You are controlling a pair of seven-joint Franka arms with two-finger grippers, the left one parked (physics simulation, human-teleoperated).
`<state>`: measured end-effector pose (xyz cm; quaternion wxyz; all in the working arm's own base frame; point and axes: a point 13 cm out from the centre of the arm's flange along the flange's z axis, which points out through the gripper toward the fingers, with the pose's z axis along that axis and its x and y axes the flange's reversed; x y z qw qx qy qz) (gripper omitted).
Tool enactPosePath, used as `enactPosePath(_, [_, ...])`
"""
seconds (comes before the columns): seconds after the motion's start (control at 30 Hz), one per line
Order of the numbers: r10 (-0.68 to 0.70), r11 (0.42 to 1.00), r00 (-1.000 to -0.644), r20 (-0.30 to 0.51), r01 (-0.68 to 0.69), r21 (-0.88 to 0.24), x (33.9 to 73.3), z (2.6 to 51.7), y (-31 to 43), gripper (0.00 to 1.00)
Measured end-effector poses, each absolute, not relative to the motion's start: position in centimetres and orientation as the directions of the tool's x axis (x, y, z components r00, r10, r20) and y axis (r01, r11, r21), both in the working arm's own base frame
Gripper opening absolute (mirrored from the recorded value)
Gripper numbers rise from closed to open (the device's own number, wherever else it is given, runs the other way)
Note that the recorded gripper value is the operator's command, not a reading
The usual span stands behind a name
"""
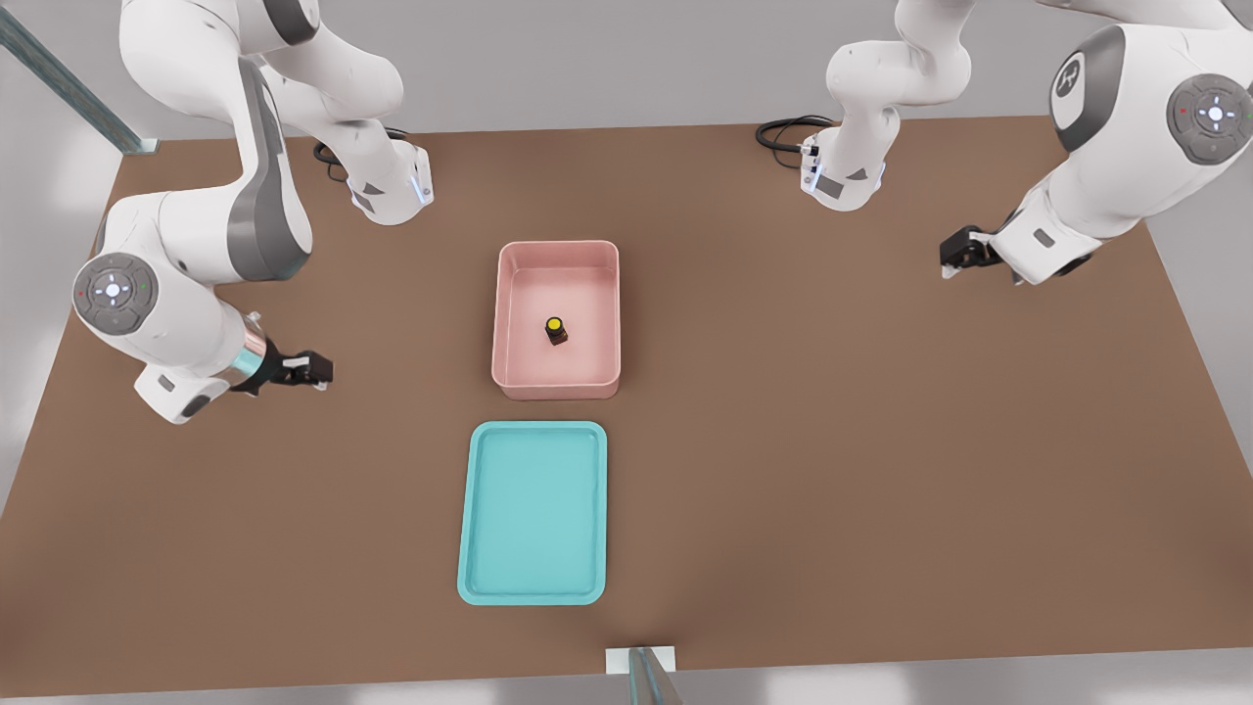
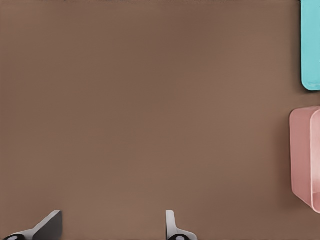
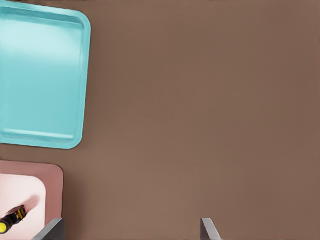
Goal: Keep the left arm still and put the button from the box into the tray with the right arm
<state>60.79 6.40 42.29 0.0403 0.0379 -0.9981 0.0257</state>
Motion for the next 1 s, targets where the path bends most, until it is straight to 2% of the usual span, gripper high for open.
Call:
enactPosePath(0.07, [-0.096,0.994,-0.99,0.104,-0.1,-0.042,60.2,40.6,7.6,1.0])
enactPosePath(0.13, [-0.235,0.969,-0.958,0.165,-0.243,-0.034,56.3,36.2,15.0,1.0])
enactPosePath(0.17, [-0.326,0.941,-0.927,0.185,-0.337,-0.035,53.6,33.9,19.7,1.0])
enactPosePath(0.27, [-0.554,0.82,-0.804,0.216,-0.572,-0.03,44.8,26.4,31.6,1.0])
enactPosePath(0.33, [-0.611,0.776,-0.764,0.21,-0.63,-0.033,40.7,22.5,35.0,1.0])
enactPosePath(0.5, [-0.626,0.771,-0.767,0.139,-0.636,-0.033,36.8,14.5,37.8,1.0])
enactPosePath(0.6, [-0.609,0.789,-0.789,0.08,-0.613,-0.034,36.2,12.7,39.0,1.0])
enactPosePath(0.8, [-0.581,0.812,-0.814,-0.004,-0.579,-0.07,37.6,11.2,38.7,1.0])
enactPosePath(1.0, [-0.555,0.83,-0.832,0.001,-0.553,-0.075,37.2,8.2,38.4,1.0])
